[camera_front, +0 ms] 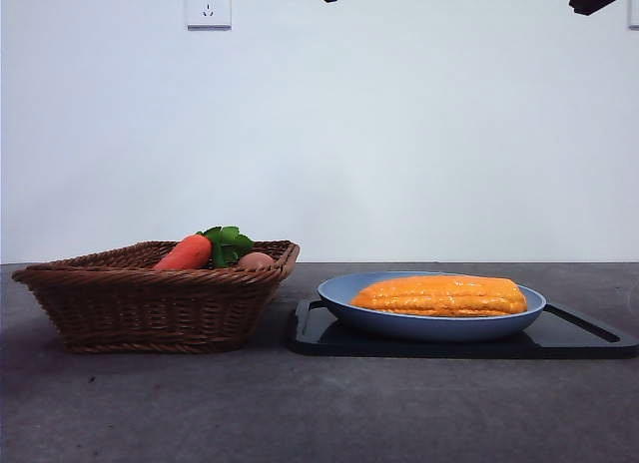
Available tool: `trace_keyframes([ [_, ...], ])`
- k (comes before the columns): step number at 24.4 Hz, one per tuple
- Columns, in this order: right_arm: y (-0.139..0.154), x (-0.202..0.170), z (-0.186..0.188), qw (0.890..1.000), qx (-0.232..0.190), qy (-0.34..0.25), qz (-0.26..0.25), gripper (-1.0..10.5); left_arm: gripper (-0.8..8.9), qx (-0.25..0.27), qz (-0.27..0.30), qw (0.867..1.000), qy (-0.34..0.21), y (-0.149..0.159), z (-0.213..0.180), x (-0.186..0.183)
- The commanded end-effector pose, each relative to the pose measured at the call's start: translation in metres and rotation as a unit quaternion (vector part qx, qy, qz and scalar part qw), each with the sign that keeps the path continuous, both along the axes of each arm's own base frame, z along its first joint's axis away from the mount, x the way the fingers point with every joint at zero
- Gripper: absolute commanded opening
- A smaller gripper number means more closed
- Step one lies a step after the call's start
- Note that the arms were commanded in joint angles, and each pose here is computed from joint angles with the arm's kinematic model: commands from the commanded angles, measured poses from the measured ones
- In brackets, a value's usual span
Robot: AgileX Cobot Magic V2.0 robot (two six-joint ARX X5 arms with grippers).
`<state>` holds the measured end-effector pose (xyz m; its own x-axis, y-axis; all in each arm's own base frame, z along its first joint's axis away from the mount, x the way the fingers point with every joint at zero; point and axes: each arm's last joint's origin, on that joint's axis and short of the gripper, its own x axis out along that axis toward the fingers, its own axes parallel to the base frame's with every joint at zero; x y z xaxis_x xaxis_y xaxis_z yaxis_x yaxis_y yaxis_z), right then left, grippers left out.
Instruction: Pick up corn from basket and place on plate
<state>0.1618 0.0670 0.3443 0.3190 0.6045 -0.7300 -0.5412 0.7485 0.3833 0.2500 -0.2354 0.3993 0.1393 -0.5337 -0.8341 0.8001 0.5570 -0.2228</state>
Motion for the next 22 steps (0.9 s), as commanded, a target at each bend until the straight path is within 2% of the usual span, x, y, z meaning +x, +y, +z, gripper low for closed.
trace_keyframes([
  [1, 0.001, 0.002, 0.005, 1.000, 0.001, -0.015, 0.005, 0.0, 0.08, -0.019, -0.006, 1.000, -0.022, -0.008, 0.004, 0.004],
  [8, 0.000, 0.003, 0.005, 1.000, 0.002, -0.015, 0.003, 0.0, 0.08, -0.076, -0.006, 0.993, -0.085, -0.016, 0.014, 0.013],
  [15, 0.000, 0.003, 0.005, 1.000, 0.002, -0.016, 0.003, 0.0, 0.08, -0.138, -0.007, 0.977, -0.163, -0.021, 0.030, 0.023],
  [22, 0.000, 0.003, 0.005, 1.000, 0.002, -0.015, 0.003, 0.0, 0.08, -0.178, 0.032, 0.951, -0.251, 0.028, 0.072, 0.021],
])
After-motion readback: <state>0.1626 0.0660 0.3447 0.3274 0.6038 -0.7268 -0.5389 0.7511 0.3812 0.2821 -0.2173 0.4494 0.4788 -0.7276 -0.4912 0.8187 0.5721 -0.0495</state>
